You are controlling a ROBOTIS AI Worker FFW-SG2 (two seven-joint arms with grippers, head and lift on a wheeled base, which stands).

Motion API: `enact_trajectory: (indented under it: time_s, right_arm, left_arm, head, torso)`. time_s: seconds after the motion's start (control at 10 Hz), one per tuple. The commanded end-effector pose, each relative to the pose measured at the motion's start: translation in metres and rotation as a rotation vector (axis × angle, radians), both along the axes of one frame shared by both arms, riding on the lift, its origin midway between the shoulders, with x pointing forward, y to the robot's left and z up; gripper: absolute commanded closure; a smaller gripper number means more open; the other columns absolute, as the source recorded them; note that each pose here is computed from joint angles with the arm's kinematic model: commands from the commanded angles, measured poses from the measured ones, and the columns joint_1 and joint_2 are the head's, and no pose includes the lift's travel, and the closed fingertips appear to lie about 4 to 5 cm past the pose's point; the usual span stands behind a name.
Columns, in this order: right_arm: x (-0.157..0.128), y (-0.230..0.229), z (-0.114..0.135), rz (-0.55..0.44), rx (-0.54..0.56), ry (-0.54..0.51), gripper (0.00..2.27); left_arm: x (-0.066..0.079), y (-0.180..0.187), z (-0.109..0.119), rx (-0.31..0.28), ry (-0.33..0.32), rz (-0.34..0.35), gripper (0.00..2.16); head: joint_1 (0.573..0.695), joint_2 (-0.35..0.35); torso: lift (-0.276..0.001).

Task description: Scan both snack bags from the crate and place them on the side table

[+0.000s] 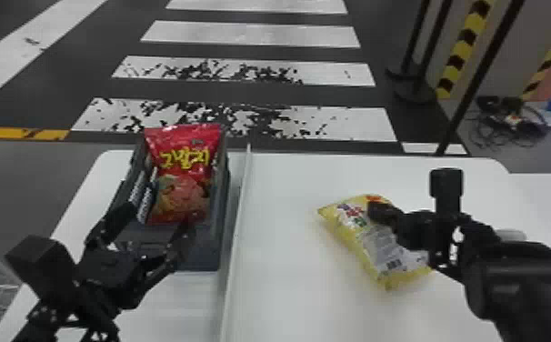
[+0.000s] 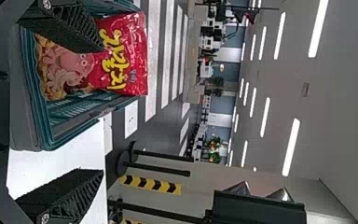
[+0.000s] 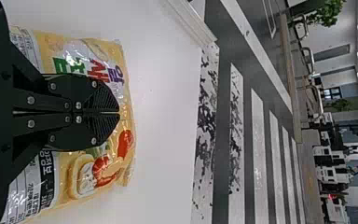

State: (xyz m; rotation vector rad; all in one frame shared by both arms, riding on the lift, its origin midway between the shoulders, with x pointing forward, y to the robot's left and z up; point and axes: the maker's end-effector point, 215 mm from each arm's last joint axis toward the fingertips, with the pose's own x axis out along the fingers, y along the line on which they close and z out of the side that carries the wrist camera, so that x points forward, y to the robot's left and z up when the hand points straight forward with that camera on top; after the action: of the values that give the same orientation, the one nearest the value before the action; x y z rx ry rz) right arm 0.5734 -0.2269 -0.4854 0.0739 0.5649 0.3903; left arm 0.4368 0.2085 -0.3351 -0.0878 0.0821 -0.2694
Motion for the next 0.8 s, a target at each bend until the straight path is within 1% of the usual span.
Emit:
enact_trajectory:
  time_s: [0.0, 0.5, 0.7]
  right_arm:
    - [-0.006, -0.005, -0.010, -0.009, -0.004, 0.030, 2.26]
    - [-0.031, -0.028, -0.028, -0.069, -0.016, 0.069, 2.26]
    - [-0.039, -0.035, -0.028, -0.093, -0.033, 0.077, 2.26]
  left_arm:
    - [0.001, -0.001, 0.000, -0.004, 0.000, -0.001, 0.08]
    - [0.002, -0.003, 0.000, -0.003, 0.002, -0.005, 0.08]
    - [0.003, -0.007, 0.001, -0.005, -0.002, -0.012, 0.08]
  head:
    - [0.695, -0.020]
    - [0.695, -0.049]
    - [0.695, -0.059]
  torso:
    - [-0.095]
    - [-0.095]
    - [-0.095]
